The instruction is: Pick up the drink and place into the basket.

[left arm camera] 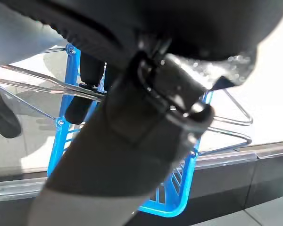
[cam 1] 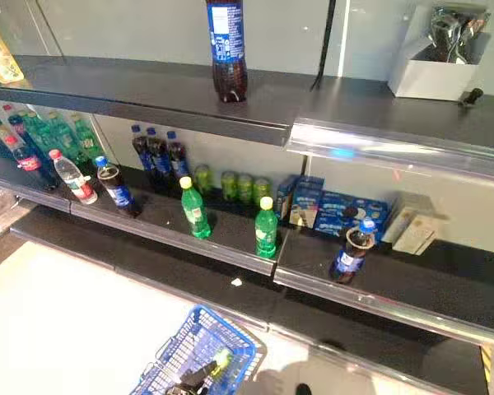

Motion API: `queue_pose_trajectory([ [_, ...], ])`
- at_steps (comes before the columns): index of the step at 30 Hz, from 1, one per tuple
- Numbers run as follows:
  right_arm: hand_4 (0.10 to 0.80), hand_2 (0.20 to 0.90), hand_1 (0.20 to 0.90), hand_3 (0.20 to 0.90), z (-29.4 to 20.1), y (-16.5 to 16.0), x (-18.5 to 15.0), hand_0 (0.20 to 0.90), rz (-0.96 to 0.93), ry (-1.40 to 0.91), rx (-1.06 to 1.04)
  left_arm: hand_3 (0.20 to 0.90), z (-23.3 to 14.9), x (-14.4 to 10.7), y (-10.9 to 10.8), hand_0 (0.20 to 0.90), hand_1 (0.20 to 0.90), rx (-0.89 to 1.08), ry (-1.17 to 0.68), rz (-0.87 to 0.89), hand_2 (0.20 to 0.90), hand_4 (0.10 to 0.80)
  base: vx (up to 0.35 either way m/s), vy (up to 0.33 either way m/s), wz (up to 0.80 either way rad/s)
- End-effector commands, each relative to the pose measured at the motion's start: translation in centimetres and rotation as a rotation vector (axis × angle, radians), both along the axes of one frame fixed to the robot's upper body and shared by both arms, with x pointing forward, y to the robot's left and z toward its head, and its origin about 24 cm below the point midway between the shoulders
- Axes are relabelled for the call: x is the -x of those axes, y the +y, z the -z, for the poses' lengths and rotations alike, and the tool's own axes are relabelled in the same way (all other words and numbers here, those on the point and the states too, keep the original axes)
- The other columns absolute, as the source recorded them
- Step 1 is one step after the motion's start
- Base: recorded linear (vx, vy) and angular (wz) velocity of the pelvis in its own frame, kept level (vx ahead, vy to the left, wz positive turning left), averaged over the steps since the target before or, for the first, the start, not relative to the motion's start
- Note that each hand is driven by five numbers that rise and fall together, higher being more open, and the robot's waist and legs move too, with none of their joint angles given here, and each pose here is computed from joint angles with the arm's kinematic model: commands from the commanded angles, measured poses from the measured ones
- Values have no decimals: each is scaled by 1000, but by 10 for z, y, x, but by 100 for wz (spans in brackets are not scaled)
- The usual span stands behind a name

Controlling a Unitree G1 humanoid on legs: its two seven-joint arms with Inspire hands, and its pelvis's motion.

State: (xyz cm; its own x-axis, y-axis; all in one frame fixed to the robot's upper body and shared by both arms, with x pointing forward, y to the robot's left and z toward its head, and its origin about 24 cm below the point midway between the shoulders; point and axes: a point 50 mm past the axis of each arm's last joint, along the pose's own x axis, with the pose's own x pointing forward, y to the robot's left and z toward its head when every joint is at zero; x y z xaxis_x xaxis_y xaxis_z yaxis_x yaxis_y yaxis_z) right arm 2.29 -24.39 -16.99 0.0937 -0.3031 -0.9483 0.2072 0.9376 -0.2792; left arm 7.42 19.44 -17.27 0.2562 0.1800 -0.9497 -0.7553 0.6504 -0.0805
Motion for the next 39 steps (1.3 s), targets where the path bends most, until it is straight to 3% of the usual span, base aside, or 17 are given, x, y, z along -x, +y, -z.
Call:
queue_pose_trajectory([
  [1, 800, 900, 900, 900, 2, 13, -15, 900, 4, -15, -33, 200, -3, 9, 30, 300, 300, -106, 32, 17, 300, 100, 0, 0, 0],
  [11, 800, 900, 900, 900, 2, 13, -18, 900, -67, -21, 5, 200, -3, 11, 32, 300, 300, -106, 32, 30, 300, 100, 0, 0, 0],
  [22, 800, 900, 900, 900, -7, 15, -57, 900, -413, -197, 155, 200, -6, 2, 36, 300, 300, -115, 15, 55, 300, 100, -21, -6, 0],
  [27, 800, 900, 900, 900, -23, 25, -95, 900, -650, -399, 250, 200, -9, -7, 43, 300, 300, -137, -8, 75, 300, 100, -76, -43, -2],
  [31, 800, 900, 900, 900, -64, 49, -144, 900, -816, -687, 212, 200, -12, -4, 52, 300, 300, -160, -24, 71, 300, 100, -65, -43, -3],
  [34, 800, 900, 900, 900, -81, 53, -153, 900, -876, -767, 205, 200, -13, -2, 55, 300, 300, -165, -24, 67, 300, 100, -29, -17, -2],
  [39, 800, 900, 900, 900, -153, 57, -171, 900, -1010, -1132, 238, 200, -13, 12, 57, 300, 300, -177, -15, 70, 300, 100, 0, 0, 0],
])
